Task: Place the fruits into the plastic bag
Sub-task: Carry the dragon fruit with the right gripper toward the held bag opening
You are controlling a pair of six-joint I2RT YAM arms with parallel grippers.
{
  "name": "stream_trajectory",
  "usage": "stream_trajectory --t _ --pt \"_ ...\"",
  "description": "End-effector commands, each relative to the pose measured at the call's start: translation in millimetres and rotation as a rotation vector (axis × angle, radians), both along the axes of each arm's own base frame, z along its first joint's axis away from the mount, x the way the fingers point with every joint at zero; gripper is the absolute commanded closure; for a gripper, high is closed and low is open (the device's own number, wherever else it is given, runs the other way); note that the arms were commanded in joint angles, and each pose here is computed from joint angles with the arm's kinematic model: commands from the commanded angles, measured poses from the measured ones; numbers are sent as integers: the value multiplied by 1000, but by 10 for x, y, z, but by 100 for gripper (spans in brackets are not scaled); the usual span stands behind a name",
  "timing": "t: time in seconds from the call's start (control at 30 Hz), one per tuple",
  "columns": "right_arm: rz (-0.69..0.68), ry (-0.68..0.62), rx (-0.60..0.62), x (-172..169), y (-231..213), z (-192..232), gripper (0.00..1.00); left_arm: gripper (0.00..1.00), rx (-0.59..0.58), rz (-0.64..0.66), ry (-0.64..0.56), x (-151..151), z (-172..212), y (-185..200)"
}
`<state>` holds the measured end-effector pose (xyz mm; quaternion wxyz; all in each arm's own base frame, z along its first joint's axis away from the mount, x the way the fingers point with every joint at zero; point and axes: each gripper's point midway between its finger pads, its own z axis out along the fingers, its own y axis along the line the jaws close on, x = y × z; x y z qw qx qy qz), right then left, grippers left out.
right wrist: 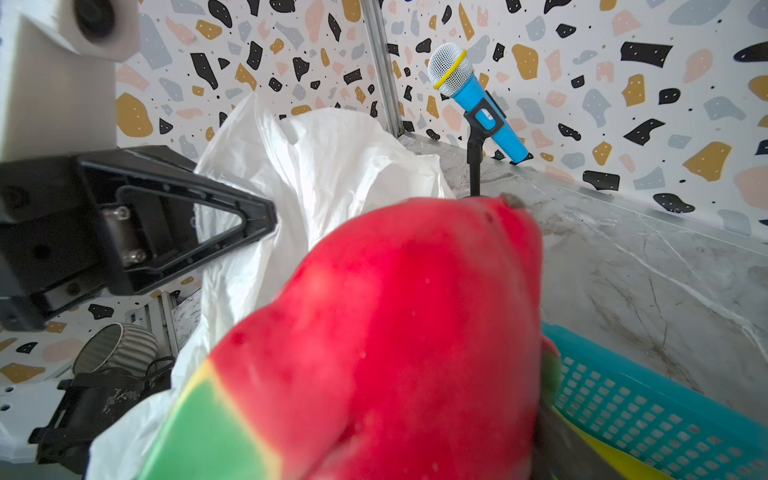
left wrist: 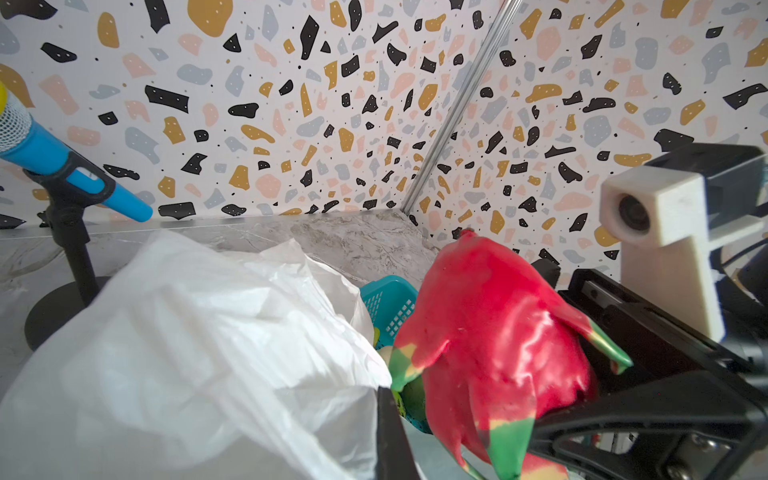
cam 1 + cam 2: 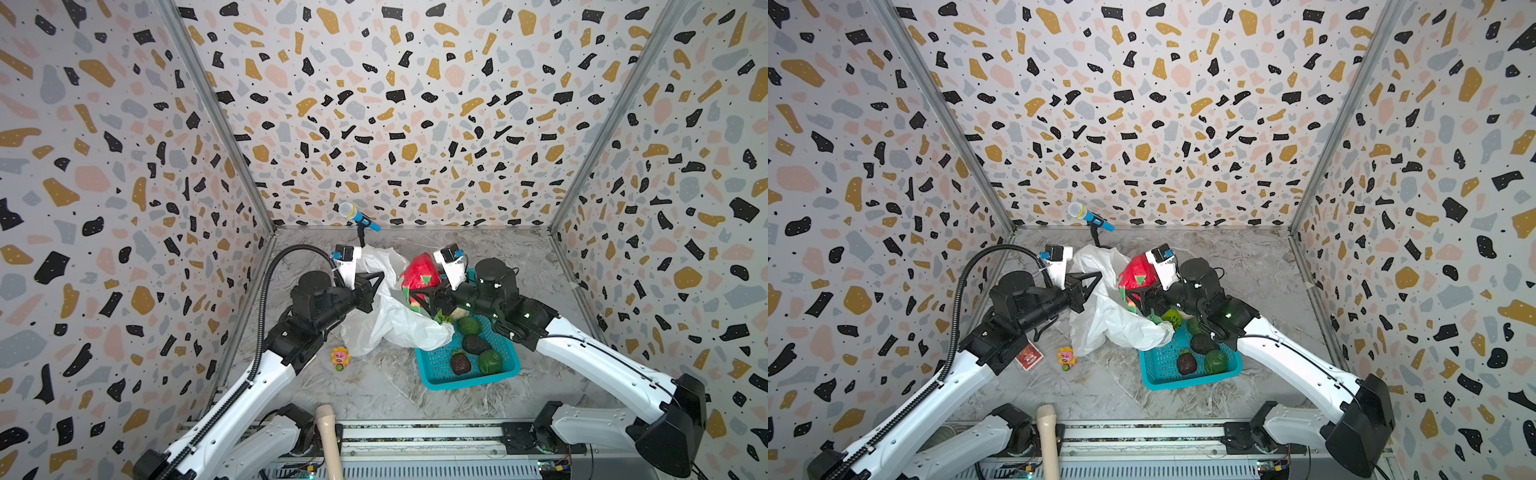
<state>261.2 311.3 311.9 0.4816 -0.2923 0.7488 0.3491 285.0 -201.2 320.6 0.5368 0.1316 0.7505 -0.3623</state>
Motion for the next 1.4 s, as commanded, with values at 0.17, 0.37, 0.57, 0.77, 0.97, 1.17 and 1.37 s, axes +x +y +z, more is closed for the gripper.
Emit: stream_trajectory --t 0.17,0.37,0.57,0.77,0.97,1.17,1.37 --pt "-25 -108 75 -130 -198 443 65 100 11 4 -16 20 -31 1" --pt "11 -59 81 -246 -170 312 65 100 10 -10 -10 42 -31 -37" --pt "65 -22 64 -371 -10 146 65 100 5 -20 -5 46 -23 -60" --pt "88 15 52 -384 127 -5 65 100 -15 -42 24 41 -63 -106" --pt "71 43 52 -268 201 -108 65 100 -31 -85 34 -9 -60 -166" --pt "37 59 73 -74 197 -137 65 100 -19 -159 42 -121 -93 -249" --pt "19 88 106 134 197 -109 65 100 -19 -179 44 -184 -114 -279"
